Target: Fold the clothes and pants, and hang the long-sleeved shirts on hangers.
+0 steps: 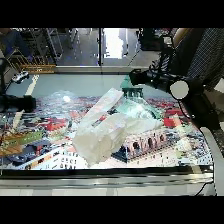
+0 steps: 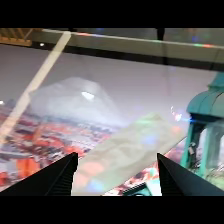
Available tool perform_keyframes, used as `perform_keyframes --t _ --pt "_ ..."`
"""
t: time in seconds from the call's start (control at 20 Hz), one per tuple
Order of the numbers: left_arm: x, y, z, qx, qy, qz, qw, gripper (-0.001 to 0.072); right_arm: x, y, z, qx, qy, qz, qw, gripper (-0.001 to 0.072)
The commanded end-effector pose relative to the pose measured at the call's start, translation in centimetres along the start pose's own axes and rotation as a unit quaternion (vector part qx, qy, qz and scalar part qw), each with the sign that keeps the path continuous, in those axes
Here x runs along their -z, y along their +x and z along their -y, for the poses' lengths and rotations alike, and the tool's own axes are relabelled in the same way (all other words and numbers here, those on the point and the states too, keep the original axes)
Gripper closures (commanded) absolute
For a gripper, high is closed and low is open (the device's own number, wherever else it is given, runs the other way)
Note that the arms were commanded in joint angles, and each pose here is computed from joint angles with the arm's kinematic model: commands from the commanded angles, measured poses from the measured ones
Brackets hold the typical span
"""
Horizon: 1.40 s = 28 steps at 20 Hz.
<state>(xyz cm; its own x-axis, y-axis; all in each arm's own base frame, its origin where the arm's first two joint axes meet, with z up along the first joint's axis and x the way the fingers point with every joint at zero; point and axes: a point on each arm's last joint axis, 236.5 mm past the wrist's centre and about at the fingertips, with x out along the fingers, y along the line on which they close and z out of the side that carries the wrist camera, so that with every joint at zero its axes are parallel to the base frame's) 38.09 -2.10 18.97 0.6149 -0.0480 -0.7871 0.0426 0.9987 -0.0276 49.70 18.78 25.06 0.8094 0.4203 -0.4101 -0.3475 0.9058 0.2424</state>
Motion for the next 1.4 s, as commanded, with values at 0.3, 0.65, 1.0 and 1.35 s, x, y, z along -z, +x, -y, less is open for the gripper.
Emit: perform_keyframes --t 0.3,0.65,1.0,1.35 --pt "26.4 6.7 14.1 0.185 0.324 -0.292 0.881 0.0285 24.3 -9.9 -1.3 -0.049 0.016 -0.507 0.860 0.0243" --pt "27.9 9.2 25.3 0.275 0.311 -0.138 0.899 0.0112 35.9 -4.7 -9.1 -0.169 0.042 -0.469 0.866 0.0123" --pt "25.8 12.8 27.0 0.268 0.227 -0.102 0.931 0.0147 35.5 0.7 -8.2 -0.103 0.030 -0.392 0.914 0.0146" --pt "23.4 14.7 24.8 0.237 0.114 -0.105 0.959 0.0695 37.0 3.0 -9.1 -0.107 0.023 -0.414 0.903 0.0569"
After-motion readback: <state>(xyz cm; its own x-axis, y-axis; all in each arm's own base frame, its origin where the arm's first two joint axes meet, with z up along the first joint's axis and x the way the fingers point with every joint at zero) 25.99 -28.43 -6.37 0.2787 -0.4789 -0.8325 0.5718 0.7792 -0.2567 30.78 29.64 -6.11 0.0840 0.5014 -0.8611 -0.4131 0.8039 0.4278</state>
